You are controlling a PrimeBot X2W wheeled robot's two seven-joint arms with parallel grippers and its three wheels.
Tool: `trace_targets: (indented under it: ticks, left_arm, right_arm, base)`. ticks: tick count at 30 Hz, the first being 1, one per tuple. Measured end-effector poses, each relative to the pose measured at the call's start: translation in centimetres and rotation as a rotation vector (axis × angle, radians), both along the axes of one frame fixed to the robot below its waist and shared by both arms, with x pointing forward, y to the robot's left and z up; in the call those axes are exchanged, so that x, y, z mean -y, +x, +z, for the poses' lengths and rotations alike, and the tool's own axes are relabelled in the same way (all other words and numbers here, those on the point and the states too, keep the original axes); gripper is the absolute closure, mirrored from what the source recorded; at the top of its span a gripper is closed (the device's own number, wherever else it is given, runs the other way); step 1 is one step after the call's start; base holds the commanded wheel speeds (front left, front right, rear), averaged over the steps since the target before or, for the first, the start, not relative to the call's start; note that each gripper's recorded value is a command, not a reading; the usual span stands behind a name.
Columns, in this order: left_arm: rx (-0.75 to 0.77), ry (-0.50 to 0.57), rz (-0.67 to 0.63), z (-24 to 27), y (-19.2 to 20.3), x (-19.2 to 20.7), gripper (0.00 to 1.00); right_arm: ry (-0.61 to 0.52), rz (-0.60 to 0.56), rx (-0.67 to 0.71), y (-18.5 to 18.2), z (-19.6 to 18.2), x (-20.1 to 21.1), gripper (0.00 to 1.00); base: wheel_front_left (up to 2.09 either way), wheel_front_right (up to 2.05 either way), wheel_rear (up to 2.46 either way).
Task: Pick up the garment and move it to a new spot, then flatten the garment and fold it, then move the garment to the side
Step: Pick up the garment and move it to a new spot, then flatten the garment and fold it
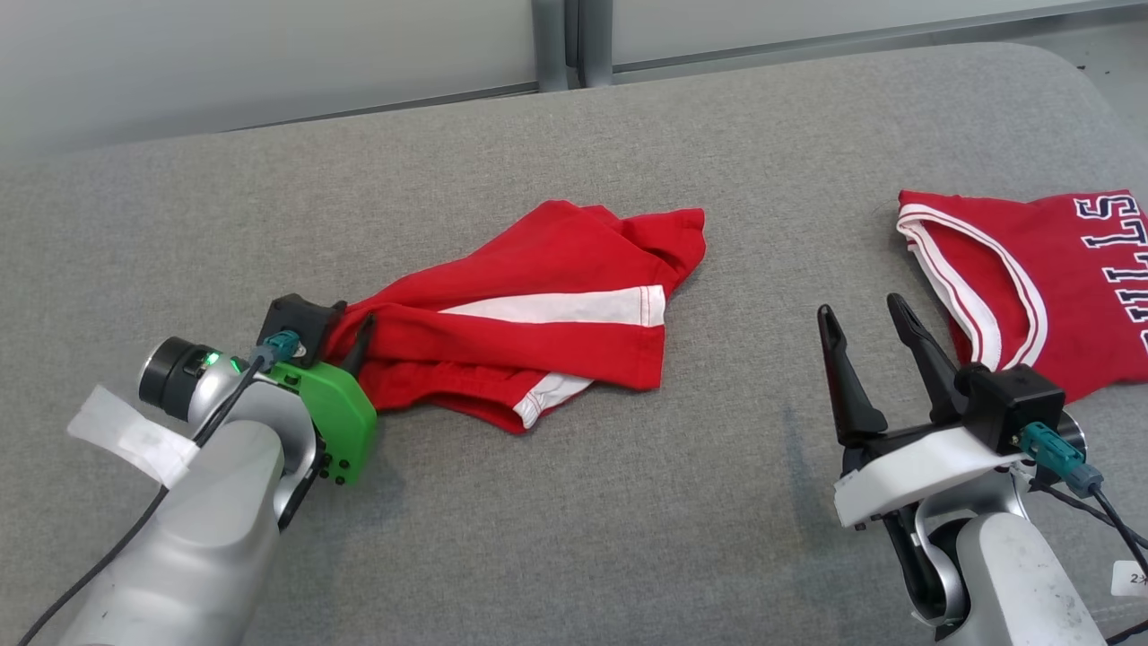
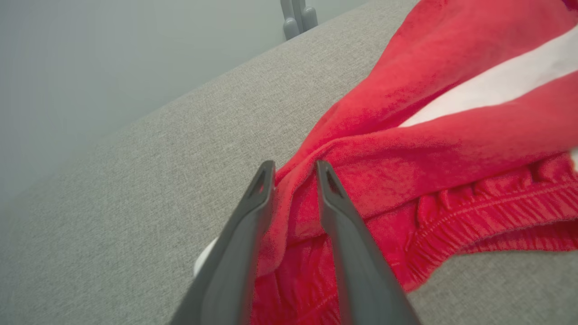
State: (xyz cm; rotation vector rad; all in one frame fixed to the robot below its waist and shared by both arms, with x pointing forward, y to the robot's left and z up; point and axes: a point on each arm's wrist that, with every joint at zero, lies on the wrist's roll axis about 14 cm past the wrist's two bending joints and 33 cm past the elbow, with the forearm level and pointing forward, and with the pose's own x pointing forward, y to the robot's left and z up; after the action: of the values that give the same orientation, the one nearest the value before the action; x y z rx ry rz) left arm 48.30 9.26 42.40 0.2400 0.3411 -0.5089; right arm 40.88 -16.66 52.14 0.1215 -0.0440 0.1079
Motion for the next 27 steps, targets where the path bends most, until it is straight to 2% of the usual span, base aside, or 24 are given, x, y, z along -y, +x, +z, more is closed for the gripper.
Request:
trace_targets:
  ticks: [2,3,9,16,27]
  left_arm:
    - [-0.017,0.013,-0.011,-0.4,-0.5,0.0,0.97]
    - [-0.024,0.011,-0.015,-0.5,-0.8,0.1,1.0]
    - [-0.043,0.015,-0.031,-0.8,-1.8,-0.2,1.0]
    - [0.03,-0.022,-0.066,0.7,-2.0,0.6,1.0]
    - [0.014,-0.06,-0.086,-1.3,-6.6,1.7,1.0]
  right_arm:
    - [0.003,0.005,0.001,0.0,0.0,-0.2,0.0]
    - [0.003,0.008,0.002,0.1,0.0,-0.3,0.0]
    - [0.006,0.024,0.005,0.3,0.1,-0.9,0.0]
    - [0.009,0.033,0.015,0.3,0.4,-1.2,0.0]
    - [0.013,0.037,0.008,-0.2,0.2,-1.4,0.0]
  base:
    - [0.0,0.0,0.0]
    - [0.0,0.0,0.0]
    - [0.0,0.0,0.0]
    - [0.0,0.0,0.0]
    - [0.0,0.0,0.0]
